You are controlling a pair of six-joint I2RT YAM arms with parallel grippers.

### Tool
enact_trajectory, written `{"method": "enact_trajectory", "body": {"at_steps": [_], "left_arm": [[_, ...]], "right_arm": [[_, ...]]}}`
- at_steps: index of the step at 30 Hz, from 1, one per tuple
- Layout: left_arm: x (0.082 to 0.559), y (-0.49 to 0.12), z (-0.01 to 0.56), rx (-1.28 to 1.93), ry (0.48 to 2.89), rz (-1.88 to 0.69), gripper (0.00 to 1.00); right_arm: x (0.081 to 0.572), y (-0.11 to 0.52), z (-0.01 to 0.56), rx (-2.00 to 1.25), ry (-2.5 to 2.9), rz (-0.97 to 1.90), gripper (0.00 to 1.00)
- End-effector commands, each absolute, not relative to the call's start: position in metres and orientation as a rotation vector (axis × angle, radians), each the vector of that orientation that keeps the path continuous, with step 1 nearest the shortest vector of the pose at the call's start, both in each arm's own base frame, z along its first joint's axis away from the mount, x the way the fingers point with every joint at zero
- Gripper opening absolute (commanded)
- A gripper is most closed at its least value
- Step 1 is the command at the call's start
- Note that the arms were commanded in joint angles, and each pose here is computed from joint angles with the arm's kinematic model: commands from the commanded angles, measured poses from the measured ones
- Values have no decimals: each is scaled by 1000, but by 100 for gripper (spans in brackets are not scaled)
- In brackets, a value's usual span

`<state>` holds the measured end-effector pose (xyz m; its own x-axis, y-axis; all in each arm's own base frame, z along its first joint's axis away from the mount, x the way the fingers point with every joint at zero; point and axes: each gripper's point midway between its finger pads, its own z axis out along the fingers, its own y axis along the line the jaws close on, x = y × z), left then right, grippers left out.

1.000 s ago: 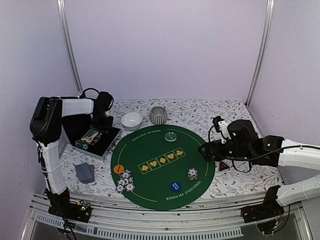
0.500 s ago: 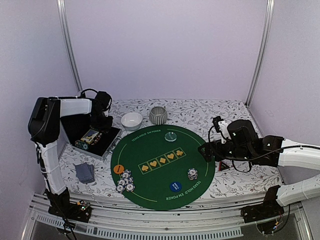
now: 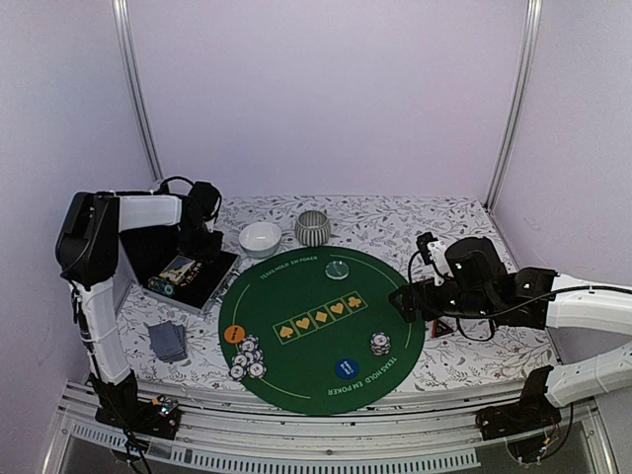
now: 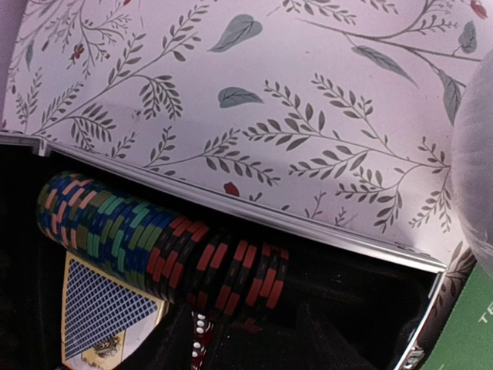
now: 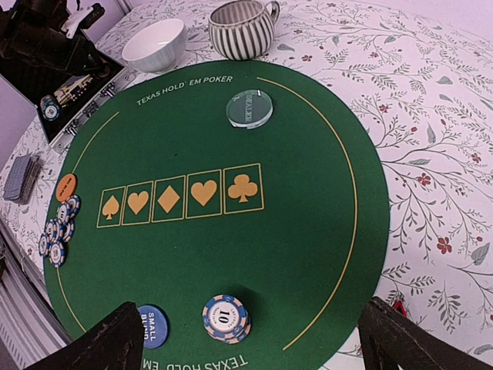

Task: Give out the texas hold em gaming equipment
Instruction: Pick up the pile of poker chips from the chip case.

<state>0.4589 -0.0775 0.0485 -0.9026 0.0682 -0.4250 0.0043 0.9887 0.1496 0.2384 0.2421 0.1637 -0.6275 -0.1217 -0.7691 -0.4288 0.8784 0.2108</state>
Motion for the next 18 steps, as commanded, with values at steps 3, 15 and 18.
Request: {"method": "enact_trajectory", "body": {"at_steps": [3,15,18], "left_arm": [[463,-70,54,50,2678,282,50],[467,-71,29,65,2727,256,47],[467,-75,26,71,2735,230,46]], "right_arm": [[243,248,181,-392,2194,509,99],[242,250,181,-409,2194,510,99],[242,249,180,-413,2197,506,99]]}}
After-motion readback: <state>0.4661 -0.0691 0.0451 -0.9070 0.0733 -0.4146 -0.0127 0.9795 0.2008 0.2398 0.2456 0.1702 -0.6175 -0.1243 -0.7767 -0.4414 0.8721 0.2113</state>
